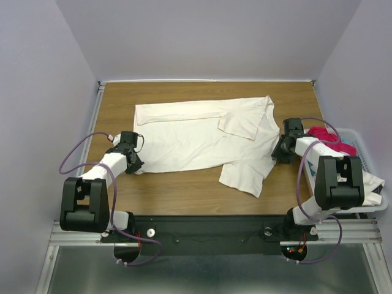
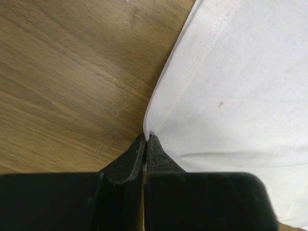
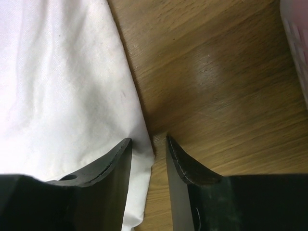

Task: Fold and stack the t-shirts
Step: Fold the tshirt

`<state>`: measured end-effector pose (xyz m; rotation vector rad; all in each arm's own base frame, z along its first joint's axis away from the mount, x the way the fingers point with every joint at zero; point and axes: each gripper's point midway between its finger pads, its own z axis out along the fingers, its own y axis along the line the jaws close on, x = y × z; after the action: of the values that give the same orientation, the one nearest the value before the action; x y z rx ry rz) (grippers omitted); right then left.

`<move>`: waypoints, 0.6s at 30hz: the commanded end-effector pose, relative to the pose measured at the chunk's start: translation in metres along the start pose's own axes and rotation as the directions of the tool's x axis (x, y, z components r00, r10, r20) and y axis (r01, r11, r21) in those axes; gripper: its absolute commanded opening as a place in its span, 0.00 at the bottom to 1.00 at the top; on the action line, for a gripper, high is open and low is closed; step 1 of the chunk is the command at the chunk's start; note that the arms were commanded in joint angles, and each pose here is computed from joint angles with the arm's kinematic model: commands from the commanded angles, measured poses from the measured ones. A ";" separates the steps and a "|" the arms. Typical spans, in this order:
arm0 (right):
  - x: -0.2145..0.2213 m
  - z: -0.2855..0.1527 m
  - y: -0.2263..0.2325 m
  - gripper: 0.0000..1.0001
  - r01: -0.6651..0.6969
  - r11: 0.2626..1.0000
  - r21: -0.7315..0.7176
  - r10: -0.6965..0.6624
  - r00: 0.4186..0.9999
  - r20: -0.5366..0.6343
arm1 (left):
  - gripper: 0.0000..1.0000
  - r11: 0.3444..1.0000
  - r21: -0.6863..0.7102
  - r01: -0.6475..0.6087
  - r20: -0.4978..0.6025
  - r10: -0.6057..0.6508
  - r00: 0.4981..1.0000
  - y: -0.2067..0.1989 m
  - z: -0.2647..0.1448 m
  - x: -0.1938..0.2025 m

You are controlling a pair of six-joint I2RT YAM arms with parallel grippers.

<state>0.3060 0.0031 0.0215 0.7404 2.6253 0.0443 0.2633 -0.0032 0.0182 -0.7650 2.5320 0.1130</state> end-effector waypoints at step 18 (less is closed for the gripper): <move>0.012 -0.003 0.001 0.07 -0.036 0.999 -0.020 0.035 0.999 -0.037 | 0.00 1.000 0.005 0.017 0.021 -0.017 1.000 0.006 -0.007 0.000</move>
<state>0.3086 0.0086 0.0227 0.7678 2.6059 0.0987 0.2616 -0.0036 0.0193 -0.7654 2.5228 0.1006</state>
